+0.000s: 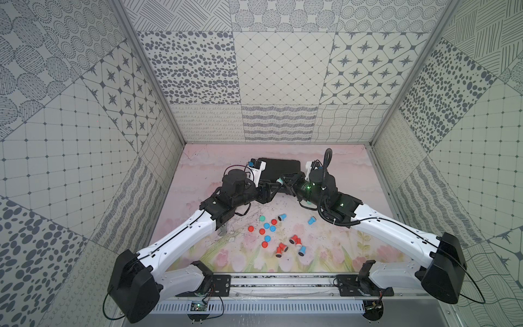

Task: Close the stamp cap
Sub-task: Pick up the stamp from the center of the board.

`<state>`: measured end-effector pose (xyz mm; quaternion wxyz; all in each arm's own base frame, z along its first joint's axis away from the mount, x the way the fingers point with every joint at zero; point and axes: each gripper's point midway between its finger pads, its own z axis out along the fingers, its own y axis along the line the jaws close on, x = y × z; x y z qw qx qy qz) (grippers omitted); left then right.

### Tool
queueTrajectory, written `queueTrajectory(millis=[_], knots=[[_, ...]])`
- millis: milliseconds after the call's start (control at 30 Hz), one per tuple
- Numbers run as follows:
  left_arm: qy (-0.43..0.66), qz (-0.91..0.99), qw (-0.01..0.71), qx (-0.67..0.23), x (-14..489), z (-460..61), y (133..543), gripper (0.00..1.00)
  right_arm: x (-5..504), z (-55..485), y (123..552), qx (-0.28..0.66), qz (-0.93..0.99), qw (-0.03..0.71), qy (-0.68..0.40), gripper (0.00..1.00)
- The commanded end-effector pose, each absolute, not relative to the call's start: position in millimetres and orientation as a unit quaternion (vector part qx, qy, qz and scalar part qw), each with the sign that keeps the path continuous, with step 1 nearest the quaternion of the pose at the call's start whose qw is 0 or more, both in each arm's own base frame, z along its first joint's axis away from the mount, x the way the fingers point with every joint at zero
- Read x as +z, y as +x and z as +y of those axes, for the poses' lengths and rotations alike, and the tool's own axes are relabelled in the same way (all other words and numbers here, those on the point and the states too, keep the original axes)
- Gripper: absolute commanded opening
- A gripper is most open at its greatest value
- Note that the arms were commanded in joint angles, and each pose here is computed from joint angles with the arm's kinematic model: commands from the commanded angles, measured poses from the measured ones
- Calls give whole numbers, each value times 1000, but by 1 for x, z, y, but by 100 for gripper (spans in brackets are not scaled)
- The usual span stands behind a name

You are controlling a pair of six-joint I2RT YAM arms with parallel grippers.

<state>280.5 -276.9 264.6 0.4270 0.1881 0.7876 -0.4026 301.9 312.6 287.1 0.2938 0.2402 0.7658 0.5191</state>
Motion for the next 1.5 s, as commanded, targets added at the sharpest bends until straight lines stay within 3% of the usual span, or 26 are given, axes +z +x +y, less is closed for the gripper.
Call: queueTrajectory(millis=[0, 433, 1133, 1467], knots=[[206, 733, 464, -453, 299, -292, 278, 57, 301, 324, 293, 553, 749, 281, 233, 0], [213, 718, 472, -464, 305, -293, 274, 59, 304, 319, 291, 554, 745, 286, 237, 0], [214, 737, 474, -432, 298, -289, 281, 12, 306, 317, 285, 564, 740, 282, 231, 1], [327, 692, 508, -395, 318, -283, 252, 6, 319, 316, 264, 569, 758, 288, 137, 42]])
